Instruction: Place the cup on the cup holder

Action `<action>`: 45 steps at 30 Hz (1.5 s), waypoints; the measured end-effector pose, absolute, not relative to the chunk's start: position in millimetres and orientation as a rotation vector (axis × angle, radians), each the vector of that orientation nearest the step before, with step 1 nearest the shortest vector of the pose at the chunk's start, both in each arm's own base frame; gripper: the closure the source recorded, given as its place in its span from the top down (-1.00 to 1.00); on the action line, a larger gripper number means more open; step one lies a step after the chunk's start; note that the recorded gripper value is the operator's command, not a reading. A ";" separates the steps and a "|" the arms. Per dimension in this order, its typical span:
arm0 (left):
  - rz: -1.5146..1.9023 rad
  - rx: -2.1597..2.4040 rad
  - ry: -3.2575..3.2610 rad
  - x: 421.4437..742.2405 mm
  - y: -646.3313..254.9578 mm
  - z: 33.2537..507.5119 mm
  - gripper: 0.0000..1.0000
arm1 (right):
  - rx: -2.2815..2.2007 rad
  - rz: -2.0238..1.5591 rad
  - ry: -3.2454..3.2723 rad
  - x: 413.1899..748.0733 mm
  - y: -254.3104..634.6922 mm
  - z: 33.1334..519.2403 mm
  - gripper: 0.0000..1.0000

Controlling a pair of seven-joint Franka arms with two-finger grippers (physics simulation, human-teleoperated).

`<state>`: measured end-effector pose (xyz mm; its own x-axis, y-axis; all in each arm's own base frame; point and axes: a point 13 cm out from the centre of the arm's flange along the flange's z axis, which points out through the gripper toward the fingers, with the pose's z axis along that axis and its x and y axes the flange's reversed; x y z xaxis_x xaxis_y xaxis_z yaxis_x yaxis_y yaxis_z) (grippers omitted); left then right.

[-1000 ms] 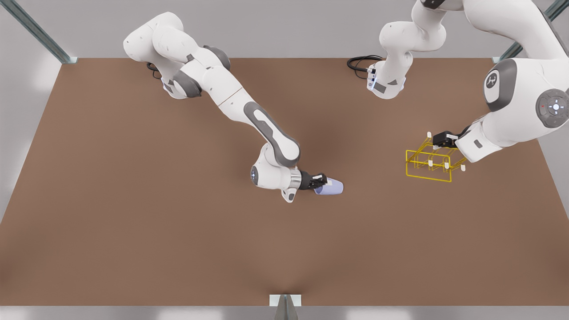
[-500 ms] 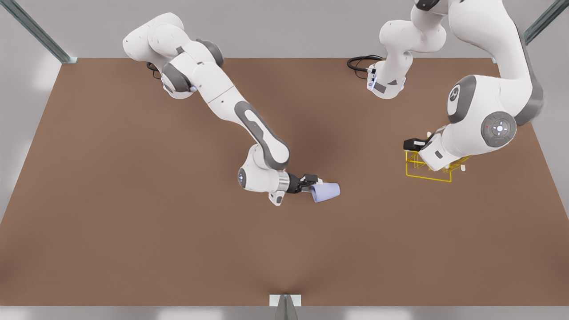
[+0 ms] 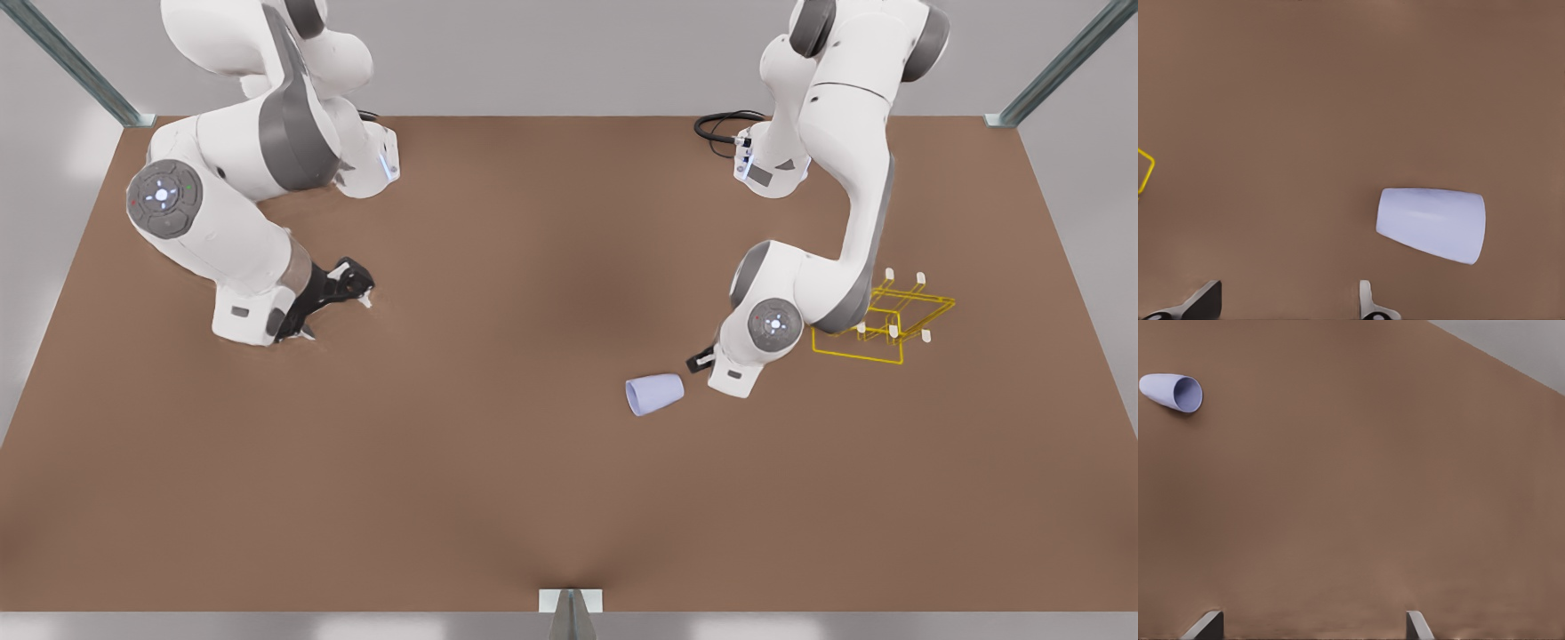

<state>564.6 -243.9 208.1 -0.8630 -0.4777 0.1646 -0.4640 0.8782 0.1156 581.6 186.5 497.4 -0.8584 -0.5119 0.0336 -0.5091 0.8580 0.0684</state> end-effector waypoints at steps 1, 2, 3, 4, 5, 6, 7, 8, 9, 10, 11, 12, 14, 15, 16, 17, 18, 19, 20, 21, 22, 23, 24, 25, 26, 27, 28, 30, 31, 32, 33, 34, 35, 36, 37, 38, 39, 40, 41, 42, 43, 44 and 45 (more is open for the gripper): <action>-0.058 0.853 -2.848 571.3 -252.6 201.9 1.00 | 0.774 -0.022 -2.976 567.6 170.3 513.6 1.00; -0.001 0.985 -2.818 577.2 -260.8 197.9 1.00 | 0.719 0.028 -2.963 557.4 155.7 520.8 1.00; 0.047 1.119 -2.770 581.4 -267.4 193.4 1.00 | 0.667 0.066 -2.947 549.6 144.4 524.2 1.00; 0.082 1.253 -2.714 586.0 -272.0 188.4 1.00 | 0.621 0.095 -2.930 542.8 136.3 525.7 1.00; 0.115 1.383 -2.644 590.6 -276.3 183.5 1.00 | 0.581 0.118 -2.913 536.9 130.8 526.1 1.00; 0.142 1.500 -2.569 594.1 -281.3 177.4 1.00 | 0.547 0.134 -2.898 531.6 127.1 525.8 1.00; 0.170 1.610 -2.497 598.7 -285.5 173.8 1.00 | 0.514 0.146 -2.884 527.3 124.0 525.1 1.00; 0.192 1.711 -2.426 602.6 -288.9 171.0 1.00 | 0.484 0.156 -2.872 523.6 121.3 524.5 1.00; 0.202 1.807 -2.349 606.0 -289.6 164.1 1.00 | 0.456 0.164 -2.862 520.4 119.0 523.8 1.00; 0.208 1.895 -2.272 608.3 -289.2 156.7 1.00 | 0.430 0.170 -2.853 517.8 117.2 523.0 1.00; 0.208 1.977 -2.197 611.0 -286.1 147.9 1.00 | 0.407 0.175 -2.846 515.4 116.0 522.4 1.00; 0.210 2.051 -2.128 614.3 -282.6 140.3 1.00 | 0.387 0.179 -2.840 513.2 115.3 521.9 1.00; 0.217 2.170 -2.007 620.0 -279.2 130.8 1.00 | 0.353 0.186 -2.829 509.6 115.0 520.8 1.00; 0.224 2.218 -1.953 621.9 -279.6 129.2 1.00 | 0.338 0.189 -2.824 508.1 115.3 520.0 1.00; 0.223 2.256 -1.909 620.6 -282.9 127.0 1.00 | 0.324 0.189 -2.820 506.7 115.9 519.3 1.00; 0.220 2.286 -1.873 618.5 -288.1 124.1 1.00 | 0.312 0.189 -2.817 505.5 116.4 518.8 1.00; 0.214 2.312 -1.839 616.8 -291.8 119.9 1.00 | 0.299 0.189 -2.815 504.6 116.6 518.6 1.00; 0.207 2.331 -1.814 614.5 -297.2 115.1 1.00 | 0.287 0.190 -2.813 503.7 116.8 518.2 1.00; 0.200 2.346 -1.794 612.3 -303.6 109.6 1.00 | 0.276 0.191 -2.810 502.8 117.1 517.8 1.00; 0.195 2.359 -1.776 611.9 -310.4 103.8 1.00 | 0.266 0.192 -2.808 502.1 117.4 517.4 1.00; 0.195 2.368 -1.763 612.7 -319.3 99.0 1.00 | 0.256 0.193 -2.806 501.5 117.7 517.0 1.00; 0.195 2.382 -1.744 613.7 -324.1 95.4 1.00 | 0.248 0.195 -2.804 500.9 118.0 516.8 1.00; 0.192 2.398 -1.720 614.7 -325.3 92.2 1.00 | 0.239 0.196 -2.803 500.4 118.2 516.6 1.00; 0.190 2.416 -1.693 615.9 -324.3 89.9 1.00 | 0.232 0.196 -2.802 499.8 118.7 516.6 1.00; 0.188 2.435 -1.665 617.7 -321.9 88.5 1.00 | 0.225 0.195 -2.801 499.3 119.2 516.5 1.00; 0.184 2.455 -1.635 619.5 -317.7 85.9 1.00 | 0.218 0.194 -2.800 499.0 119.9 516.1 1.00; 0.178 2.472 -1.608 620.3 -314.9 82.8 1.00 | 0.213 0.194 -2.799 498.7 120.5 515.9 1.00; 0.169 2.498 -1.563 620.8 -312.1 78.5 1.00 | 0.205 0.195 -2.799 497.8 122.6 515.7 1.00; 0.163 2.509 -1.544 620.4 -311.6 75.9 1.00 | 0.202 0.195 -2.798 497.3 123.8 515.4 1.00; 0.158 2.519 -1.527 620.1 -311.7 73.7 1.00 | 0.200 0.196 -2.797 496.8 125.0 515.2 1.00; 0.151 2.528 -1.512 619.3 -311.8 70.5 1.00 | 0.199 0.198 -2.797 496.2 126.8 515.1 1.00; 0.142 2.536 -1.498 617.8 -312.0 66.5 1.00 | 0.198 0.199 -2.797 495.7 128.3 515.0 1.00; 0.134 2.543 -1.484 616.7 -311.9 63.1 1.00 | 0.195 0.200 -2.797 495.4 129.1 515.0 1.00; 0.127 2.551 -1.470 615.6 -311.6 60.0 1.00 | 0.192 0.200 -2.797 495.3 129.4 515.0 1.00; 0.121 2.558 -1.457 614.9 -311.4 57.7 1.00 | 0.187 0.201 -2.797 495.2 129.2 515.0 1.00; 0.118 2.565 -1.445 614.4 -311.3 55.3 1.00 | 0.182 0.201 -2.797 495.3 129.1 514.8 1.00; 0.115 2.572 -1.433 613.9 -311.3 53.0 1.00 | 0.178 0.201 -2.797 495.2 129.1 514.8 1.00; 0.112 2.578 -1.422 613.5 -311.1 50.6 1.00 | 0.175 0.202 -2.798 495.1 129.1 514.8 1.00; 0.108 2.584 -1.412 613.0 -311.1 48.1 1.00 | 0.171 0.202 -2.797 495.0 129.2 514.7 1.00; 0.105 2.589 -1.403 612.3 -311.3 45.6 1.00 | 0.168 0.203 -2.796 495.0 129.2 514.4 1.00; 0.103 2.594 -1.394 611.7 -311.8 44.0 1.00 | 0.165 0.204 -2.796 494.9 129.2 514.3 1.00; 0.103 2.597 -1.386 611.3 -312.7 43.2 1.00 | 0.162 0.204 -2.796 494.8 129.2 514.2 1.00; 0.104 2.600 -1.380 610.7 -314.7 43.4 1.00 | 0.159 0.205 -2.795 494.7 129.1 514.2 1.00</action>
<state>610.7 -314.7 43.4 0.5628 -0.8123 0.1532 -0.8261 -0.5460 0.1397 494.7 129.1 514.2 -0.9384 -0.0857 0.3348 -0.1335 0.9834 -0.1226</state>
